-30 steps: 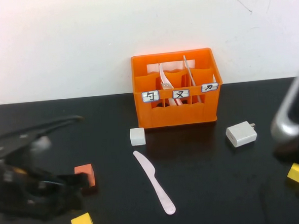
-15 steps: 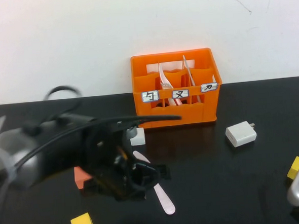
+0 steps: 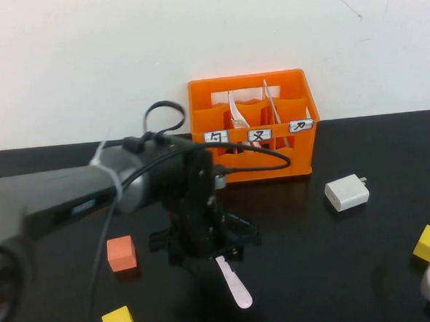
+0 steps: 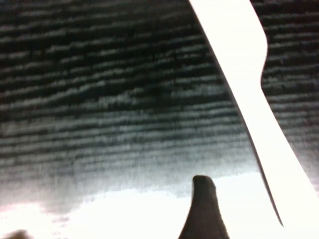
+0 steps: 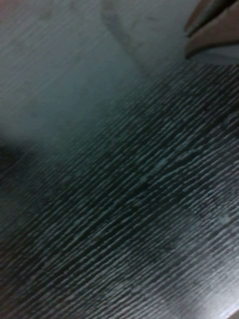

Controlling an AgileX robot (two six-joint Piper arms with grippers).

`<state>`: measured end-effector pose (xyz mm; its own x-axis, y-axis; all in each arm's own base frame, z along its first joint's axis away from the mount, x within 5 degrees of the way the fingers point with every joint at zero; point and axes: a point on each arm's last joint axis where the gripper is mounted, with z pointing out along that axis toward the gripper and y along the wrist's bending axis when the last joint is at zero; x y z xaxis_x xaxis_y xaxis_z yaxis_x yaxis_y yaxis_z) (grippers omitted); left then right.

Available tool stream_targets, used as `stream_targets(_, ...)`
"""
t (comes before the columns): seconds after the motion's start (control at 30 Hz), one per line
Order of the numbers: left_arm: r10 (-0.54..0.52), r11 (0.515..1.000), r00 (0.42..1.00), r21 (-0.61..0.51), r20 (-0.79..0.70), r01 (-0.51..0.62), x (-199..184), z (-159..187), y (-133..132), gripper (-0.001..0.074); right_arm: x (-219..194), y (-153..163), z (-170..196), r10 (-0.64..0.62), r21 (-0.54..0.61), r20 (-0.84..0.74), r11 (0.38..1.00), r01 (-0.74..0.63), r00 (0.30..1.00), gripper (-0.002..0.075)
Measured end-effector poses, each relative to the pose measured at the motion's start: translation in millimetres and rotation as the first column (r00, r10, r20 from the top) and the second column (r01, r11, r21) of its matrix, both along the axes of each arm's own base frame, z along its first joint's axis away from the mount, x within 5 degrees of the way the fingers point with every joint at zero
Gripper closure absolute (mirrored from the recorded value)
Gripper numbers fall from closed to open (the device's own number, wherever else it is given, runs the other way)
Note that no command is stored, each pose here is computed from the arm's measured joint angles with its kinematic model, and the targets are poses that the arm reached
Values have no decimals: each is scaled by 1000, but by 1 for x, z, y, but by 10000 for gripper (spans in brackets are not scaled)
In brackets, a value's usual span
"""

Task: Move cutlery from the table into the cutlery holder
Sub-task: Pick up the knife

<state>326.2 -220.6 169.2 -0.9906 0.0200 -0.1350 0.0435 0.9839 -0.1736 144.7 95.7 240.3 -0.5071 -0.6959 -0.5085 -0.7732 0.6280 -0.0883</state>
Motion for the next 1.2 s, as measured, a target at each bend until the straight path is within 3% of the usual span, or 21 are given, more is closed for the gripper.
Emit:
stream_targets(0.27, 8, 999, 998, 44, -65, -6, 20, -19, -13, 283, -2, -1, -1, 3, -14, -24, 1000, -3, 1000, 728)
stream_targets(0.6, -5, 992, 995, 122, -102, 17, 19, -25, -7, 283, -4, -3, 2, 7, -14, -5, 1000, -7, 1000, 728)
stream_targets(0.93, 59, 995, 993, 83, -99, -51, 17, -25, -16, 283, -13, -9, 15, 12, 6, 69, 1000, -13, 998, 728)
stream_targets(1.2, 43, 997, 998, 67, -55, -39, 11, -27, -32, 283, -13, -10, 15, 15, -3, 77, 1000, -15, 997, 728)
